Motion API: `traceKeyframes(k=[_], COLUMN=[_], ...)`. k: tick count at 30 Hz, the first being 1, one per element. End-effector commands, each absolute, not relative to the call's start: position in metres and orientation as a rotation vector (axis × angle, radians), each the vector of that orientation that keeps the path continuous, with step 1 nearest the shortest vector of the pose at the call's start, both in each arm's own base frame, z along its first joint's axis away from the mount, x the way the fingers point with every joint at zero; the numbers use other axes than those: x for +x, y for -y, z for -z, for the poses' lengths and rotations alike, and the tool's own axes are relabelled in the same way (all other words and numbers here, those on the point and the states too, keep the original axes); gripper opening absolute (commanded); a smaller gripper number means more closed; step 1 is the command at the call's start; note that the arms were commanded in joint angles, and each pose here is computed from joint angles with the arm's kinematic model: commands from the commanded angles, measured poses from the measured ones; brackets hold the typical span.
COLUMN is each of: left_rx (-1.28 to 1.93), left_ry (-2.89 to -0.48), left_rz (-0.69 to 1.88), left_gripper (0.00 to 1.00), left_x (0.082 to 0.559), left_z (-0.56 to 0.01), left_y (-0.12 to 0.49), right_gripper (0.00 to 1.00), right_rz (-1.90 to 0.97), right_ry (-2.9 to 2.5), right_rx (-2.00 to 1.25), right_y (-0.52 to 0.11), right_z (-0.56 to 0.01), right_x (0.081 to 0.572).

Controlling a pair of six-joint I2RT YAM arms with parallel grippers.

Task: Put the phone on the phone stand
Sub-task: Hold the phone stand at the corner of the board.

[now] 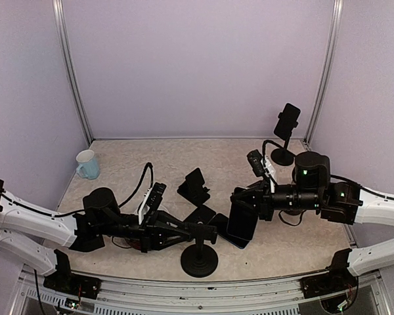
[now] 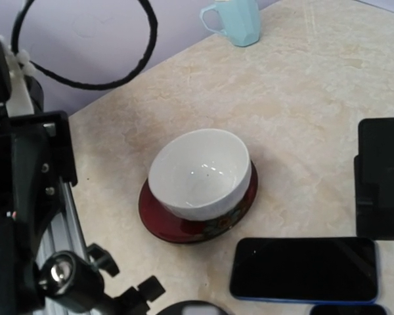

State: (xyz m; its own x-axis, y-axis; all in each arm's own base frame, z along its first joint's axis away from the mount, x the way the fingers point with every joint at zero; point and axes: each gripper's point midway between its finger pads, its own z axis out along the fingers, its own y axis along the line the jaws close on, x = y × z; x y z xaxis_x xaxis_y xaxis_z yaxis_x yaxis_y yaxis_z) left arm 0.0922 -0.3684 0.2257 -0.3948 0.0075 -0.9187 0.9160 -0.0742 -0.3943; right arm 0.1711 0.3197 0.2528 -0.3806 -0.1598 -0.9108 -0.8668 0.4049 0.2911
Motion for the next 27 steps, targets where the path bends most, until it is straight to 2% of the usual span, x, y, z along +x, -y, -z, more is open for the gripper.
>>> traceKeyframes(k=[1, 9, 17, 27], left_rx=[0.993, 0.919, 0.929, 0.94], left_ry=[-1.415, -1.357, -1.317, -1.304], left_rz=[1.552, 1.478, 1.523, 1.584], left_gripper=[0.01, 0.0, 0.0, 0.0], left_x=[0.099, 0.104, 0.106, 0.102], left_z=[-0.242, -0.258, -0.261, -0.261], left_y=[0.372, 0.379, 0.398, 0.408], right_gripper=[0.0, 0.0, 0.0, 0.0], right_rz=[-1.08, -1.288, -1.467, -1.458], right_ry=[-1.679, -1.43, -1.311, -1.292], right_rx=[-0.885, -1.053, -1.17, -1.318], right_y=[-0.321, -0.321, -0.344, -0.389], right_z=[-0.291, -0.326, -0.332, -0.319], right_x=[0.169, 0.122, 0.099, 0.093])
